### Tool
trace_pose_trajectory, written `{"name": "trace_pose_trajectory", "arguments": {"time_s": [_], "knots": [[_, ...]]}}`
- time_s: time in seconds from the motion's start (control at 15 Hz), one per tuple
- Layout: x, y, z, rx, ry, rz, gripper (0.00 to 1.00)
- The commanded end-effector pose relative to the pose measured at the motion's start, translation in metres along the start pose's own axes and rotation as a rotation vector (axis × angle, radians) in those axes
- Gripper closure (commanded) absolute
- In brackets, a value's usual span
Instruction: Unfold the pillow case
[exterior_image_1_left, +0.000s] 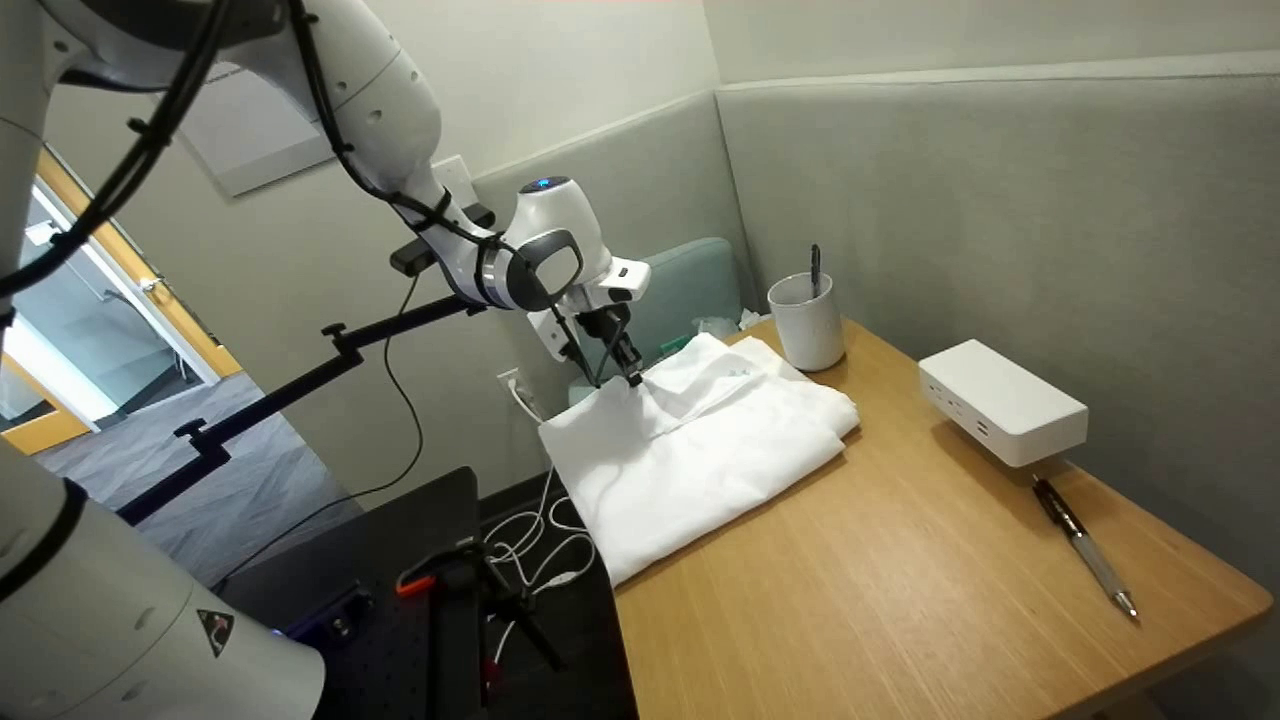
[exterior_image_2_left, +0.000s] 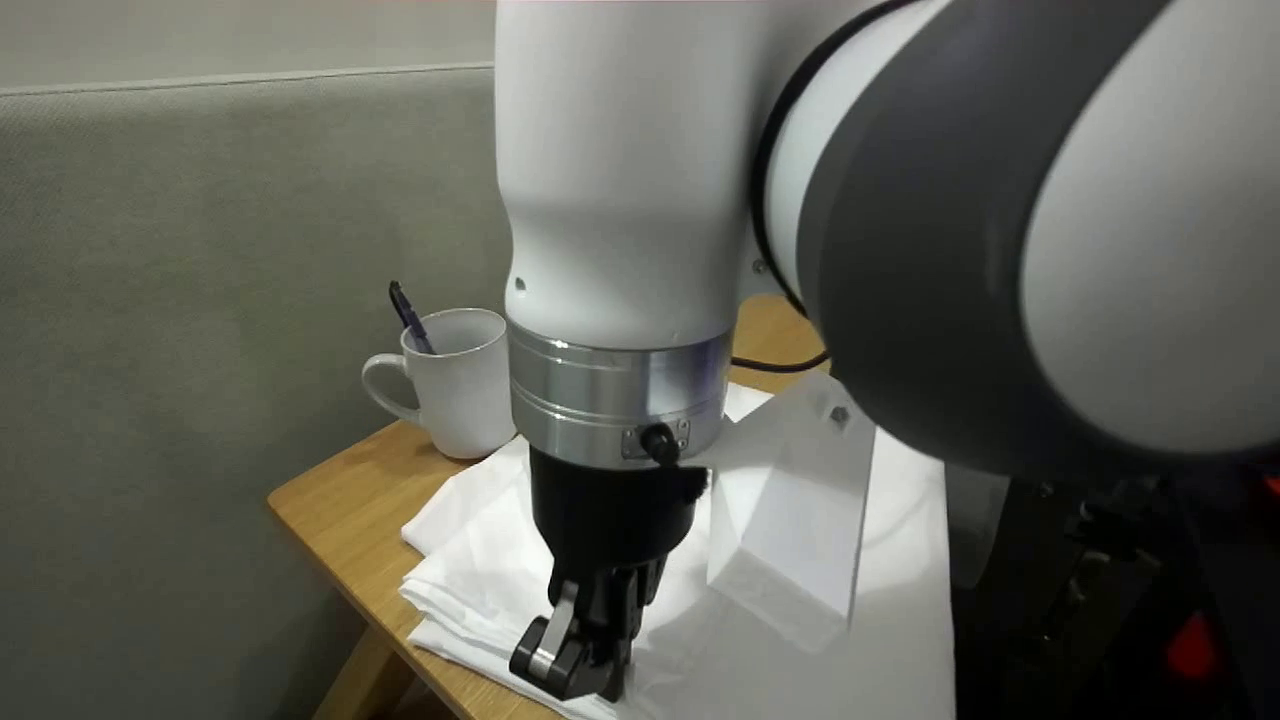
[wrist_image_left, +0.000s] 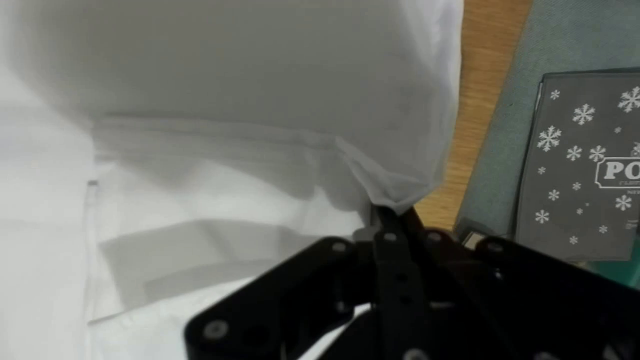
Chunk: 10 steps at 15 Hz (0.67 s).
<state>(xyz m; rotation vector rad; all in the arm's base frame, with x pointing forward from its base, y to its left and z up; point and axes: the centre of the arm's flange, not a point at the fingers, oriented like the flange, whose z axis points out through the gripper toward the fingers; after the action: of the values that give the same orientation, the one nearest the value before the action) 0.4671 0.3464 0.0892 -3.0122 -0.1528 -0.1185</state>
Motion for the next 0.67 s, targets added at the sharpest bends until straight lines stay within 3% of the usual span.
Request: {"name": "trace_pose_trajectory", "arguments": {"time_s": [0.0, 0.6], "knots": [[-0.015, 0.013, -0.069, 0.032, 0.009, -0.043, 0.99], [-0.039, 0.091, -0.185, 0.119, 0.096, -0.046, 0.99]]}}
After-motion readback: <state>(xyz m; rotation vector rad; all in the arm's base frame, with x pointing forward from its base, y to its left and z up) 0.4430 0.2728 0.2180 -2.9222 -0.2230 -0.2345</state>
